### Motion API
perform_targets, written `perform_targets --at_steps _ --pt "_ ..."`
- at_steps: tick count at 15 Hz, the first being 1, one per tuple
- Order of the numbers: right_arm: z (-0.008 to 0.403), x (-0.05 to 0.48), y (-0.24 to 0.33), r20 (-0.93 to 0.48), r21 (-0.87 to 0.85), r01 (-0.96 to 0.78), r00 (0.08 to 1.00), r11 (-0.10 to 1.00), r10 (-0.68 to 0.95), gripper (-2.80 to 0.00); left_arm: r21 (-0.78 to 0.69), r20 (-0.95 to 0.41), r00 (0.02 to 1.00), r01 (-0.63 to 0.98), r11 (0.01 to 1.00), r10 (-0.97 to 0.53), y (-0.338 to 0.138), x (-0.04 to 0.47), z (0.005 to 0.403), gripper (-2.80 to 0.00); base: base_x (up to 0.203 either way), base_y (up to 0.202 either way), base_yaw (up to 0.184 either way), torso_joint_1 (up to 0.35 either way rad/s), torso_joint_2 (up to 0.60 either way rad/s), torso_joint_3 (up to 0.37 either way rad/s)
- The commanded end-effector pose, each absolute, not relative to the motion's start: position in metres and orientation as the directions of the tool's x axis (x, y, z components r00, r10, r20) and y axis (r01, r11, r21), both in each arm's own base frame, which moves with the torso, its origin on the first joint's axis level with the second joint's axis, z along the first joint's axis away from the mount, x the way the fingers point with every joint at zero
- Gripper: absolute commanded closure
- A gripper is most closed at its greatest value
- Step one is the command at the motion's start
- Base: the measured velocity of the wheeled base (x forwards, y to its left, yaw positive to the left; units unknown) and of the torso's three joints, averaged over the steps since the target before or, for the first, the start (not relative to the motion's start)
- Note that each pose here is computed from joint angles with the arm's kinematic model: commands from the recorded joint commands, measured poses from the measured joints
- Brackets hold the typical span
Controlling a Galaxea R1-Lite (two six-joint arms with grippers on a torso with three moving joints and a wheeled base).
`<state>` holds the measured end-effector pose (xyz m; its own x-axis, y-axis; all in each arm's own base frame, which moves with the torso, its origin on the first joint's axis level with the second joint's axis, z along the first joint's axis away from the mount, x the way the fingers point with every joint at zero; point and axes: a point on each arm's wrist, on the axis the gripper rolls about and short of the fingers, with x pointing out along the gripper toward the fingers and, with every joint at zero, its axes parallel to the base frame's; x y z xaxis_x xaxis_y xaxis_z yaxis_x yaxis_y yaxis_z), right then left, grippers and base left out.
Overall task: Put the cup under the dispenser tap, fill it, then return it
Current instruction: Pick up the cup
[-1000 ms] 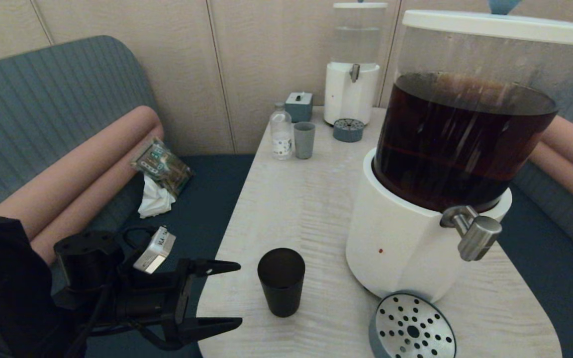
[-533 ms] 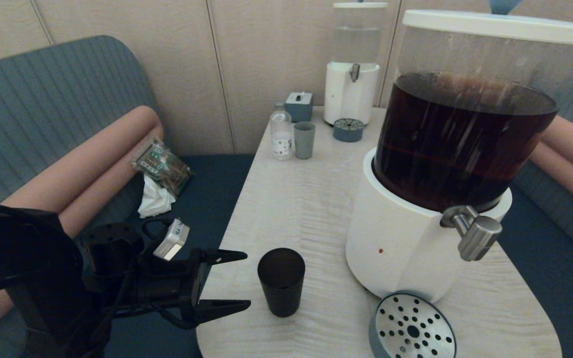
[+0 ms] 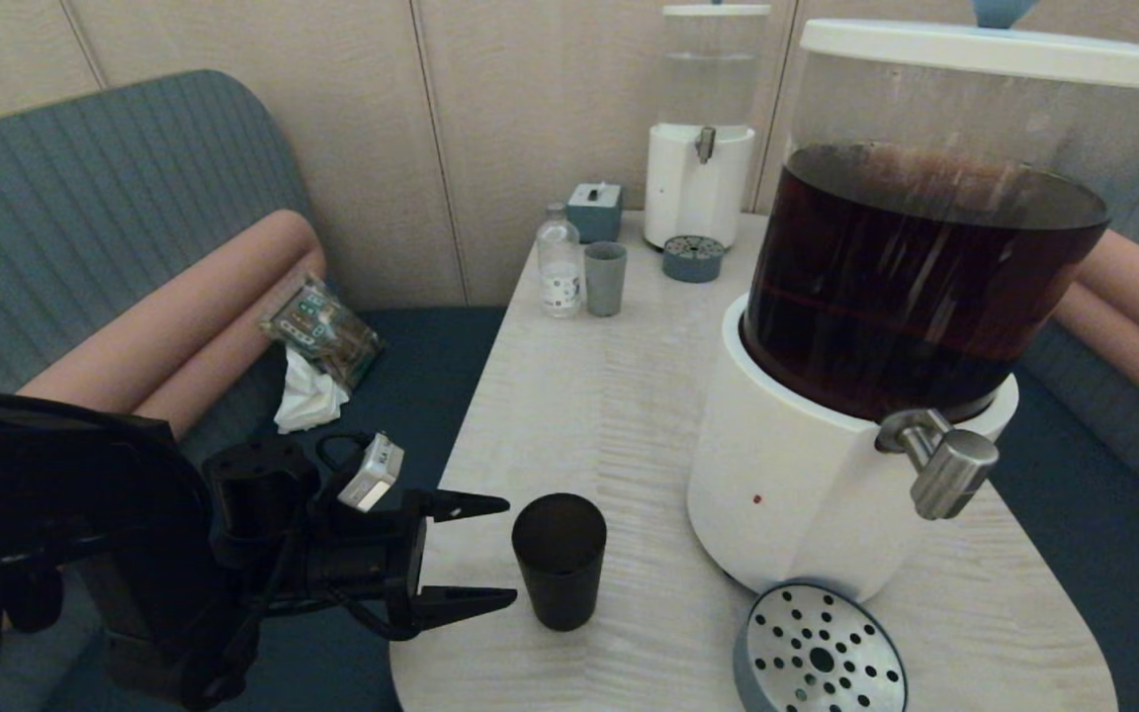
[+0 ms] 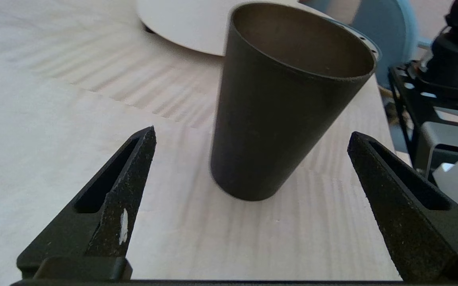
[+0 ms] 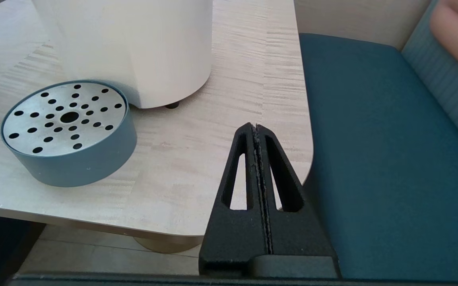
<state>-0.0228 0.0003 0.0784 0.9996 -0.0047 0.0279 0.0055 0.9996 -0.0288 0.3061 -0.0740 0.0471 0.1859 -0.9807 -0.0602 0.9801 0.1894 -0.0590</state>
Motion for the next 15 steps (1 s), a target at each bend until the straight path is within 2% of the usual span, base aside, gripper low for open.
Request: perform_targets --at_steps 1,7,15 --pt "0.076 -0.022 0.000 0.020 -0.029 0.004 1.000 1.000 -0.004 0.00 -0.061 -0.060 0.164 0.984 0.167 -0.985 -0.079 0.307 0.043 -2.80 0.000 0.000 0.000 0.000 0.00 0.000" --pt "0.076 -0.022 0.000 0.020 -0.029 0.004 1.000 1.000 -0.003 0.00 -0.037 -0.048 0.119 0.992 0.121 -0.992 -0.099 0.317 0.043 -2.80 0.000 0.000 0.000 0.000 0.00 0.000" --pt "0.076 -0.022 0.000 0.020 -0.029 0.005 1.000 1.000 -0.005 0.00 -0.025 -0.044 0.124 0.992 0.125 -0.991 -0.121 0.328 0.038 -2.80 0.000 0.000 0.000 0.000 0.00 0.000"
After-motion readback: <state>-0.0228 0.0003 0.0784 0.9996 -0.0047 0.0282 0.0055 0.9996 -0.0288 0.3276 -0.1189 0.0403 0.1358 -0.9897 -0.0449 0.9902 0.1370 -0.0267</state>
